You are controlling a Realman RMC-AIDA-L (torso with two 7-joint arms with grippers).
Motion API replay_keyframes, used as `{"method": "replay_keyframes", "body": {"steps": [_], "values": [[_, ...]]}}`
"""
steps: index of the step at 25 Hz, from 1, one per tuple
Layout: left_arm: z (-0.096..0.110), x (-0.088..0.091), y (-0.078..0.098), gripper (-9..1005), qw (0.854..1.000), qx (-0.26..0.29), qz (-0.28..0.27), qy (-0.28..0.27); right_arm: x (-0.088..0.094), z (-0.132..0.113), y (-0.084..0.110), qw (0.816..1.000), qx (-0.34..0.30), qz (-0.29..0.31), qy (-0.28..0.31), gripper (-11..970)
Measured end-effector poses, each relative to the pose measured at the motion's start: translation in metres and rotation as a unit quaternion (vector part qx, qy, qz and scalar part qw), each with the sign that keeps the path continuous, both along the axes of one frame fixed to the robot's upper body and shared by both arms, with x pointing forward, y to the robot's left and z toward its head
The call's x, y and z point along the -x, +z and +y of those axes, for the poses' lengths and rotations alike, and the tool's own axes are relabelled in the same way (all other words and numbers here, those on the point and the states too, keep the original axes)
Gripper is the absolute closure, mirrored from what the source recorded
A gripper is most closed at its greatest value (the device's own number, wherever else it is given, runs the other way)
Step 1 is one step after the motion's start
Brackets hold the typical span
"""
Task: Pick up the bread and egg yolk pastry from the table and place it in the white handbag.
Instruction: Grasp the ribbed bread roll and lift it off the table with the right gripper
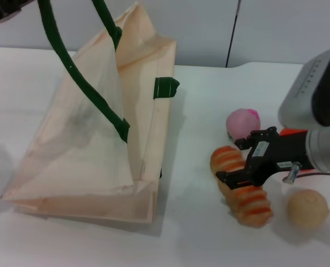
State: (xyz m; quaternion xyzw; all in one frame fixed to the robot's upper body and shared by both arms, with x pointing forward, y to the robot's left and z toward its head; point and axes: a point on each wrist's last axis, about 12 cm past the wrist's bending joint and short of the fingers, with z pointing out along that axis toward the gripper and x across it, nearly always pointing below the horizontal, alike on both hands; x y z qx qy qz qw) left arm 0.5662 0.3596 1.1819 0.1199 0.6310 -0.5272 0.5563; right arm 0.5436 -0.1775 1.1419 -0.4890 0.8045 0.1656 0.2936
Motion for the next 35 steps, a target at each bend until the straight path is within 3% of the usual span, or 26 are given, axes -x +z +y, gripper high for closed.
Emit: {"method": "replay_keyframes", "body": {"steps": [11, 25, 35], "values": [[0.001, 0.001, 0.000, 876, 1.000, 0.000, 0.000, 0.002, -0.005, 0.019, -0.015, 0.997, 0.074, 0.015, -0.020, 91], [0.002, 0.001, 0.002, 877, 1.000, 0.002, -0.004, -0.001, -0.020, 0.013, -0.037, 0.989, 0.124, 0.055, -0.051, 87], [0.002, 0.000, 0.003, 877, 1.000, 0.002, -0.004, -0.002, -0.024, 0.015, -0.035, 0.988, 0.134, 0.053, -0.059, 105]]}}
